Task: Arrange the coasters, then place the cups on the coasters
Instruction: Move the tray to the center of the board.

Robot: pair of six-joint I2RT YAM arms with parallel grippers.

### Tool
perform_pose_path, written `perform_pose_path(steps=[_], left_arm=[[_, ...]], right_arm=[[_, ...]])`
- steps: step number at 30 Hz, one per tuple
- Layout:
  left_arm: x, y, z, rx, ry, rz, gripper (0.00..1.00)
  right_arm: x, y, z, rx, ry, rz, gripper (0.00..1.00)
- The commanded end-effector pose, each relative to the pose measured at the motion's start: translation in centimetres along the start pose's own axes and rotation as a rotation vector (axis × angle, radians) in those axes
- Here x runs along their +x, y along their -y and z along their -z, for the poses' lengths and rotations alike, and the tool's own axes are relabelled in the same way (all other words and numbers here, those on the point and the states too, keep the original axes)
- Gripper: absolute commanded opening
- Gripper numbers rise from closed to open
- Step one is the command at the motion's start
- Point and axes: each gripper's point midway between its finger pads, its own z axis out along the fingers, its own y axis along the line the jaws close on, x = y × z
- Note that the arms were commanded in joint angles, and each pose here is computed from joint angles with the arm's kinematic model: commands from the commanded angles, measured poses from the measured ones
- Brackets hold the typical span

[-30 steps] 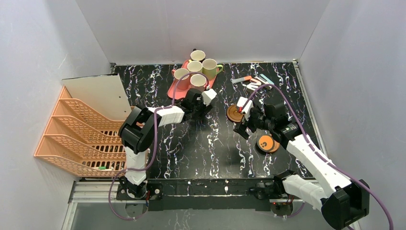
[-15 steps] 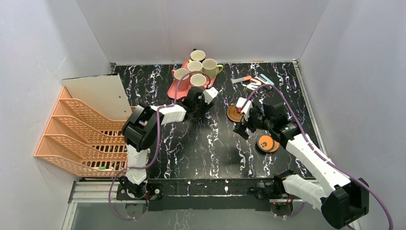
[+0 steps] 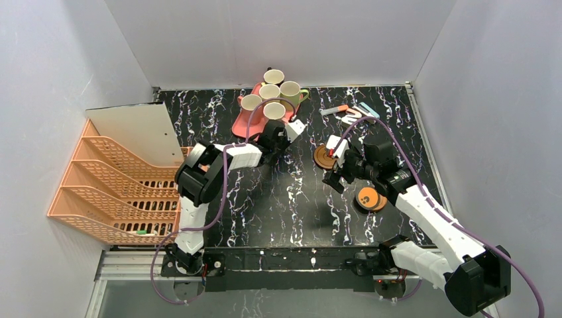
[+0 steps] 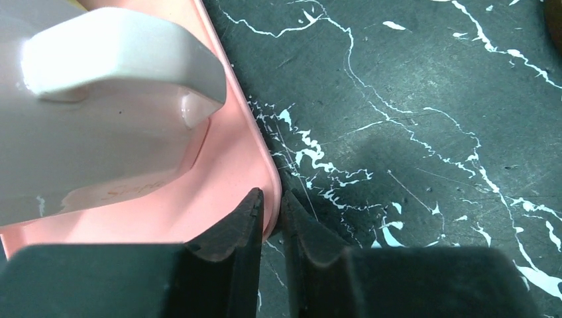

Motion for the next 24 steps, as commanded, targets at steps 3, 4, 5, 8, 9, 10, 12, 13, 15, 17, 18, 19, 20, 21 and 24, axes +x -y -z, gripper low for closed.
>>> perform_pose_path(steps=[3,4,5,8,9,10,12,13,15,17,18,19,20,21,24], left_arm=[[6.7,0.6,1.3,-0.012,-0.198,-0.052,0.07],[6.9,0.4,1.6,-0.017,-0.201,-0.054,0.05],[7.3,0.3,2.0,-0.019,-0.209,-0.055,0.03],[8.1,-0.4,3.2,-0.033,-0.218,-0.052,0.00],[8.6,-0.7,3.6,-0.039,-0.224,-0.050,0.00],[9.0,-1.0,4.0,-0.044,-0.230,-0.048,0.00],[9.7,-1.7,4.8,-0.055,-0.238,-0.047,0.00],[10.3,-2.0,5.1,-0.058,-0.248,-0.048,0.00],[11.0,-2.6,6.1,-0.057,-0.255,-0.048,0.00],[11.7,-2.8,7.1,-0.045,-0.258,-0.063,0.00],[12.0,-2.8,7.5,-0.039,-0.256,-0.078,0.00],[12.3,-2.7,8.0,-0.032,-0.255,-0.098,0.00],[12.7,-2.4,8.4,-0.021,-0.254,-0.120,0.00],[13.1,-2.2,8.8,-0.011,-0.253,-0.140,0.00],[14.2,-1.8,9.6,0.003,-0.273,-0.174,0.00]], right_arm=[[-0.2,-0.3,0.0,-0.009,0.014,0.022,0.99],[-0.2,-0.3,0.1,-0.008,0.015,0.023,0.99],[-0.3,-0.3,0.1,-0.009,0.017,0.024,0.99],[-0.4,-0.4,0.2,-0.009,0.022,0.026,0.99],[-0.5,-0.4,0.2,-0.008,0.024,0.025,0.99],[-0.5,-0.4,0.3,-0.008,0.025,0.026,0.99],[-0.6,-0.4,0.3,-0.007,0.027,0.027,0.99],[-0.6,-0.4,0.3,-0.007,0.026,0.028,0.99],[-0.6,-0.4,0.3,-0.008,0.028,0.028,0.99],[-0.7,-0.4,0.4,-0.008,0.029,0.028,0.99],[-0.7,-0.4,0.4,-0.007,0.030,0.028,0.99],[-0.6,-0.4,0.4,-0.007,0.028,0.028,0.99],[-0.7,-0.4,0.4,-0.008,0.029,0.028,0.99],[-0.7,-0.4,0.4,-0.006,0.030,0.029,0.99],[-0.6,-0.3,0.4,-0.005,0.026,0.026,0.99]])
